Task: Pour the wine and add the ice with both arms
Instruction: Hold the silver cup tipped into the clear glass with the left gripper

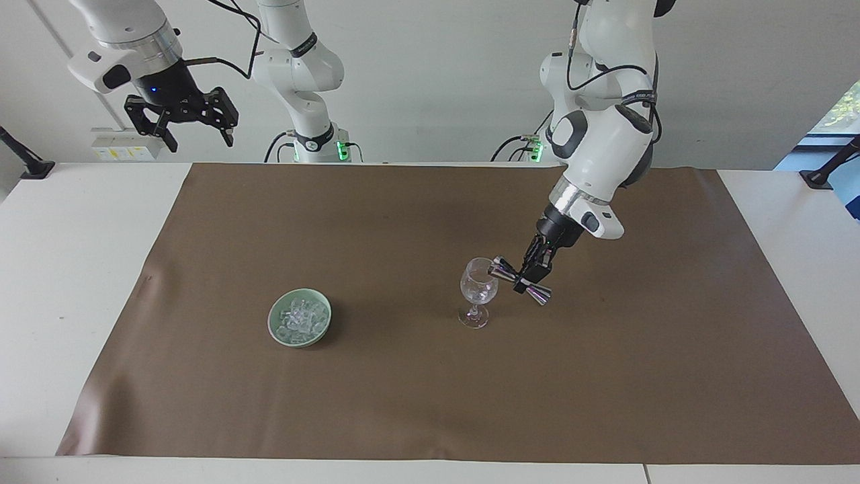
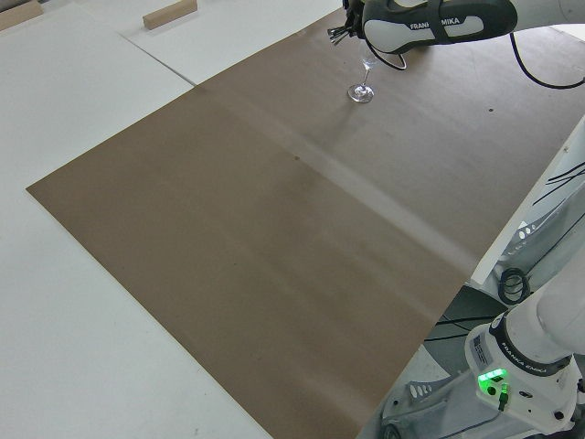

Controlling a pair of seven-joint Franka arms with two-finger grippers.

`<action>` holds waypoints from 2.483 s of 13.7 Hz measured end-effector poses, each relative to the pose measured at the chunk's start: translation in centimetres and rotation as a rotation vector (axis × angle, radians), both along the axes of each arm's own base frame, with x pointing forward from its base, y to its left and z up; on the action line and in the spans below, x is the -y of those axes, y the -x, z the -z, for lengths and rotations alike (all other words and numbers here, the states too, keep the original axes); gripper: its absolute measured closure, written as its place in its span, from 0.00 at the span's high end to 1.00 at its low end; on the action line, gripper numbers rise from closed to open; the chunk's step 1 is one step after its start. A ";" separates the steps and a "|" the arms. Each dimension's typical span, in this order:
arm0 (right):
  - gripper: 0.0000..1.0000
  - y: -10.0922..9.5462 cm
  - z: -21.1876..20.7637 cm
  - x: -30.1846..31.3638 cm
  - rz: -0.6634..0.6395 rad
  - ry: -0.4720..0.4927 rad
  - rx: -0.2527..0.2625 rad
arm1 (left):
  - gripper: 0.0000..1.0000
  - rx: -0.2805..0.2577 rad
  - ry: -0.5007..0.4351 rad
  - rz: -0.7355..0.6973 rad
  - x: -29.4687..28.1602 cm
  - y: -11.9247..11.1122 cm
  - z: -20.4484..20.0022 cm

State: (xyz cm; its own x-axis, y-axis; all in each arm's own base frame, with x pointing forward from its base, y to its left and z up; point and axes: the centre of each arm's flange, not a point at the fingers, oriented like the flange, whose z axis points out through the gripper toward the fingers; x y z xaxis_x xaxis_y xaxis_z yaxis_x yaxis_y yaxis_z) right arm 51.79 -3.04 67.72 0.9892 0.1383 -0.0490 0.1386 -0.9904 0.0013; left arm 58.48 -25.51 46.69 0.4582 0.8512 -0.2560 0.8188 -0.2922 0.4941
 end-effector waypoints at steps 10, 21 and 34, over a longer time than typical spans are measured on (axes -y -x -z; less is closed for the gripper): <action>1.00 0.0 0.0 0.0 0.000 0.000 0.000 | 0.22 0.033 -0.044 0.033 0.4 0.0 -0.6; 1.00 0.0 0.0 0.0 0.000 0.000 0.000 | 0.22 0.063 -0.084 0.058 0.6 -0.2 -1.1; 1.00 0.0 0.0 0.0 0.000 0.000 0.000 | 0.22 0.086 -0.130 0.095 1.2 0.1 -1.3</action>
State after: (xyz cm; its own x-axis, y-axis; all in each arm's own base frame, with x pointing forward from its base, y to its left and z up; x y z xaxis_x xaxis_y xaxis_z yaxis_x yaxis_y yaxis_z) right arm 51.79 -3.04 67.72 0.9892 0.1383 -0.0490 0.1386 -0.9904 0.0013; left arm 58.37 -26.73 47.94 0.5533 0.8266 -0.1028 0.7409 -0.4320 0.5143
